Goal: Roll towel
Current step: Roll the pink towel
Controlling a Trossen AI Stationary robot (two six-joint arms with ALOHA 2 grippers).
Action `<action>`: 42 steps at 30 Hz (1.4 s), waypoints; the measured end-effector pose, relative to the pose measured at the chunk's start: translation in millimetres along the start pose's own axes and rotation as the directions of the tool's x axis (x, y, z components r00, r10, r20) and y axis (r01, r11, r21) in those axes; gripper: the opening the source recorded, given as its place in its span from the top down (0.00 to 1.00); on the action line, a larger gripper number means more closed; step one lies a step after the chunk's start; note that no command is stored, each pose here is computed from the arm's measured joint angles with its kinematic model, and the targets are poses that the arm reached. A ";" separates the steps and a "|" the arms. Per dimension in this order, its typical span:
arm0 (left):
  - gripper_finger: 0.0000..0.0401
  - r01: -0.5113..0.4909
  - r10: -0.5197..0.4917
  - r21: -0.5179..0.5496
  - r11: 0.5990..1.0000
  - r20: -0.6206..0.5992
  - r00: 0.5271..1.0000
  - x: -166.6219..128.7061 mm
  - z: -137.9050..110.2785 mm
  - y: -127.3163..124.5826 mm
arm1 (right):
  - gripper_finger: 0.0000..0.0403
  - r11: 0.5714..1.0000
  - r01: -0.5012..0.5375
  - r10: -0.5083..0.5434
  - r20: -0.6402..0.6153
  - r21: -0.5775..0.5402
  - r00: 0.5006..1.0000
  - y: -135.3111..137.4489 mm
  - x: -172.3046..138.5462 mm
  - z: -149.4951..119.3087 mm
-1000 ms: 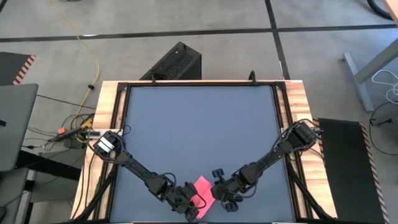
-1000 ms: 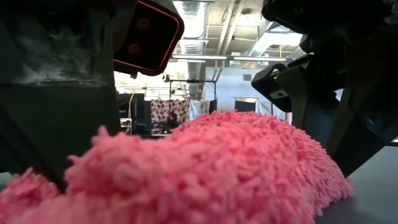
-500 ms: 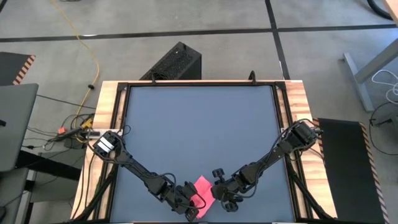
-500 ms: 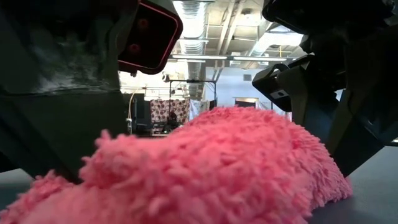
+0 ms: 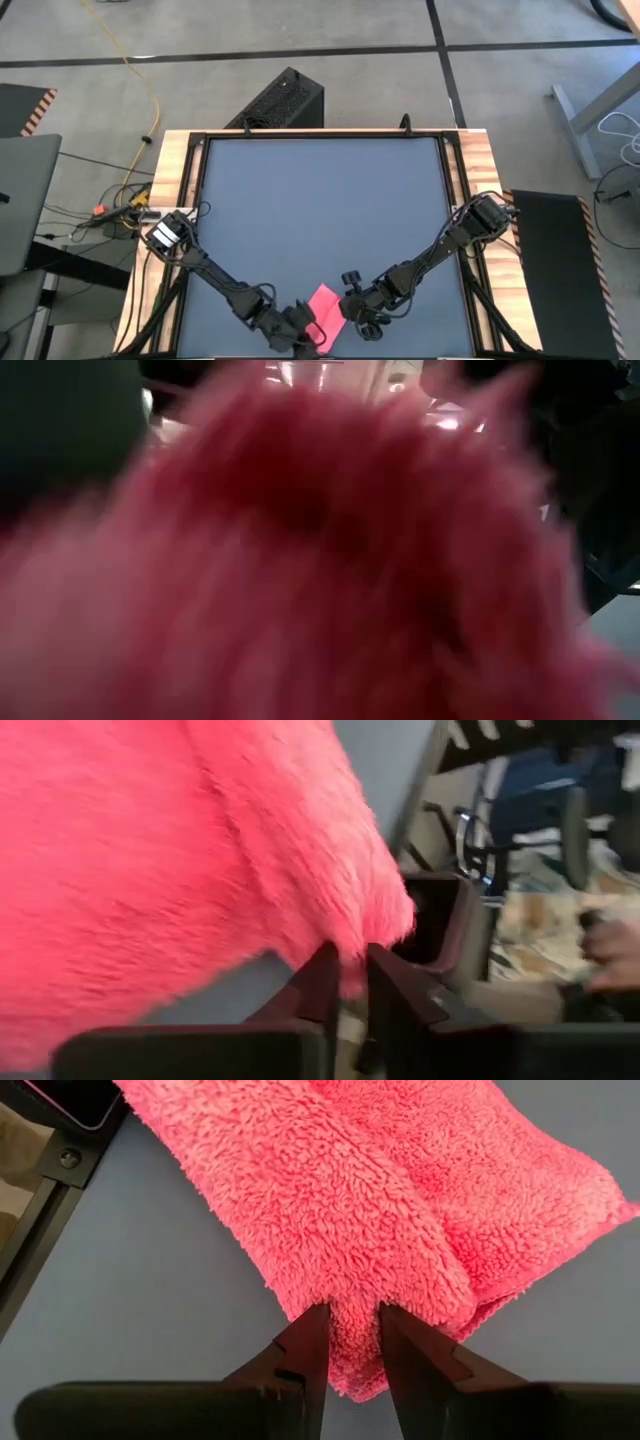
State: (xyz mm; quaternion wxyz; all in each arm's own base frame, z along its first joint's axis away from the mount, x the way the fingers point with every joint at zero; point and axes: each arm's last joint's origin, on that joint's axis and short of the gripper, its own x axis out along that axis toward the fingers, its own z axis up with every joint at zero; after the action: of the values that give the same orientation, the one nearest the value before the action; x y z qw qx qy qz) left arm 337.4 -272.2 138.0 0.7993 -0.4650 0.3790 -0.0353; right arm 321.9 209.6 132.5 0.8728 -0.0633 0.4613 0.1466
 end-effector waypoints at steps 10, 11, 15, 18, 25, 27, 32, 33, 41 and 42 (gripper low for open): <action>0.62 0.034 -0.034 -0.005 0.999 0.027 0.999 -0.4 1.3 -5.4 | 0.71 1.000 0.004 -0.004 -0.001 0.005 1.000 -0.8 0.3 -0.2; 0.61 0.023 -0.022 -0.004 1.000 0.042 0.999 -0.4 2.0 -5.9 | 0.71 1.000 0.005 -0.005 -0.001 0.009 1.000 -1.5 0.4 -0.1; 0.61 -0.053 0.052 0.014 0.998 0.085 0.995 -0.8 4.8 -6.5 | 0.71 0.998 0.011 -0.011 -0.002 0.069 1.000 -7.4 1.1 1.2; 0.61 -0.177 0.178 -0.019 0.984 0.055 0.983 -1.6 6.6 4.5 | 0.71 0.996 0.013 -0.013 -0.002 0.089 1.000 -11.3 1.6 2.0; 0.61 -0.343 0.344 -0.119 0.932 -0.011 0.939 -6.6 9.5 20.8 | 0.71 0.996 0.013 -0.013 0.000 0.088 1.000 -11.3 1.7 2.2; 0.61 -0.337 0.338 -0.109 0.935 -0.011 0.941 -6.2 10.9 20.6 | 0.71 0.996 0.011 -0.011 0.000 0.085 1.000 -9.7 1.5 1.8; 0.61 -0.344 0.343 -0.117 0.932 -0.026 0.939 -5.7 16.4 23.2 | 0.71 0.995 0.012 -0.013 0.007 0.098 1.000 -9.4 1.5 2.3; 0.61 -0.351 0.350 -0.120 0.929 -0.029 0.936 -5.8 17.7 24.1 | 0.71 0.995 0.010 -0.011 0.014 0.104 1.000 -9.3 1.7 2.8; 0.61 -0.404 0.405 -0.142 0.904 -0.024 0.914 -6.8 34.2 33.7 | 0.71 0.983 0.001 -0.009 0.046 0.183 0.999 -12.0 2.2 6.6; 0.61 -0.407 0.408 -0.143 0.902 -0.021 0.913 -6.7 36.6 34.7 | 0.71 0.983 -0.001 -0.009 0.049 0.184 0.999 -12.0 2.2 6.9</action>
State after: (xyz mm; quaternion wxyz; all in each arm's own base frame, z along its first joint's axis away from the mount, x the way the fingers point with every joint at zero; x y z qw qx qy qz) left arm 345.8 -223.6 125.4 0.7550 -0.4323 0.4657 0.1620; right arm 332.3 200.3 134.2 0.8863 0.0203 0.4510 0.1032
